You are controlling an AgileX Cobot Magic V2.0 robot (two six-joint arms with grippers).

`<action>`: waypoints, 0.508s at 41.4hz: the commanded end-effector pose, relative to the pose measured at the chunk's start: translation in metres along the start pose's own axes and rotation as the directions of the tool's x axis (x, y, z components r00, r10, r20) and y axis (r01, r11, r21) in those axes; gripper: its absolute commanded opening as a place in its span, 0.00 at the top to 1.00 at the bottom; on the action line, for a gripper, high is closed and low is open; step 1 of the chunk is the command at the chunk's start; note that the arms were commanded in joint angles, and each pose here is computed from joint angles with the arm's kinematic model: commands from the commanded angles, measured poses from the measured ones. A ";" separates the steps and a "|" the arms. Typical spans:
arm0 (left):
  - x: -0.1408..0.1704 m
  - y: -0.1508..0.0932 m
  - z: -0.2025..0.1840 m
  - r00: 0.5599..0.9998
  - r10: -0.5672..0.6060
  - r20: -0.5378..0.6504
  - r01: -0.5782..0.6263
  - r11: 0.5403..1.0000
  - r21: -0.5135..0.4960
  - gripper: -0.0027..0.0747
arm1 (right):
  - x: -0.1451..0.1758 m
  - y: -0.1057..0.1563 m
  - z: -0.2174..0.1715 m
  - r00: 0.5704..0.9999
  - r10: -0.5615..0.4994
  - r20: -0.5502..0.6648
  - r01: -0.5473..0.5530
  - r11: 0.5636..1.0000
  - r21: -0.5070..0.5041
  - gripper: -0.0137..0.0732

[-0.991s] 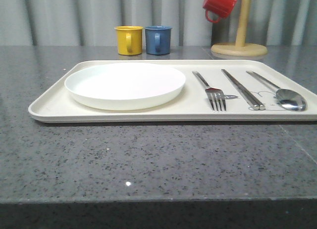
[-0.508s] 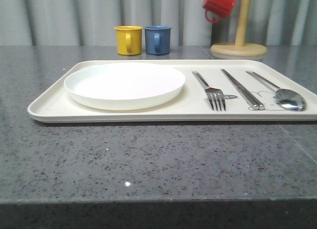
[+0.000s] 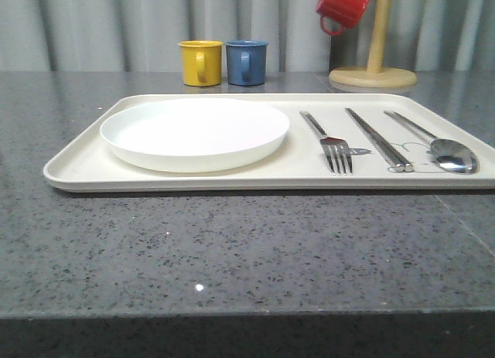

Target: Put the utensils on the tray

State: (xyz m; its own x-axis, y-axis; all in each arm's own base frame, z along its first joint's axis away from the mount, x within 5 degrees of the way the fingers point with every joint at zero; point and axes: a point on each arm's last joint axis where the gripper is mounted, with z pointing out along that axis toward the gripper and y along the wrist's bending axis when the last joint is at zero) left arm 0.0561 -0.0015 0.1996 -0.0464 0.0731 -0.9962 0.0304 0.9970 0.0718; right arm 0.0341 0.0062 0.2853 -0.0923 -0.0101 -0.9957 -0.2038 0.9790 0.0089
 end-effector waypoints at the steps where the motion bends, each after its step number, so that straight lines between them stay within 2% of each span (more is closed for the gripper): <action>1: -0.008 0.001 -0.002 0.994 -0.018 0.105 0.019 1.000 -0.007 0.99 | -0.014 0.000 -0.002 0.995 -0.016 0.097 0.016 1.000 0.002 0.97; 12: -0.008 0.001 -0.002 0.994 -0.018 0.105 0.019 1.000 -0.007 0.99 | -0.010 0.000 0.001 0.995 -0.028 0.095 0.027 1.000 0.009 0.97; 21: -0.008 0.001 -0.002 0.994 -0.018 0.105 0.019 1.000 -0.007 0.99 | 0.028 -0.004 0.019 0.997 -0.038 0.063 0.032 0.996 0.086 0.97</action>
State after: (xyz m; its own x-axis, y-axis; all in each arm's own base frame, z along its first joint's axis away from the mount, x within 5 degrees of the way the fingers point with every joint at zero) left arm 0.0561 -0.0015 0.1996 -0.0464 0.0731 -0.9962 0.0304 0.9970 0.0718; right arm 0.0470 0.0072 0.2520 -0.1110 -0.0397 -0.9930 -0.1594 0.9870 -0.0216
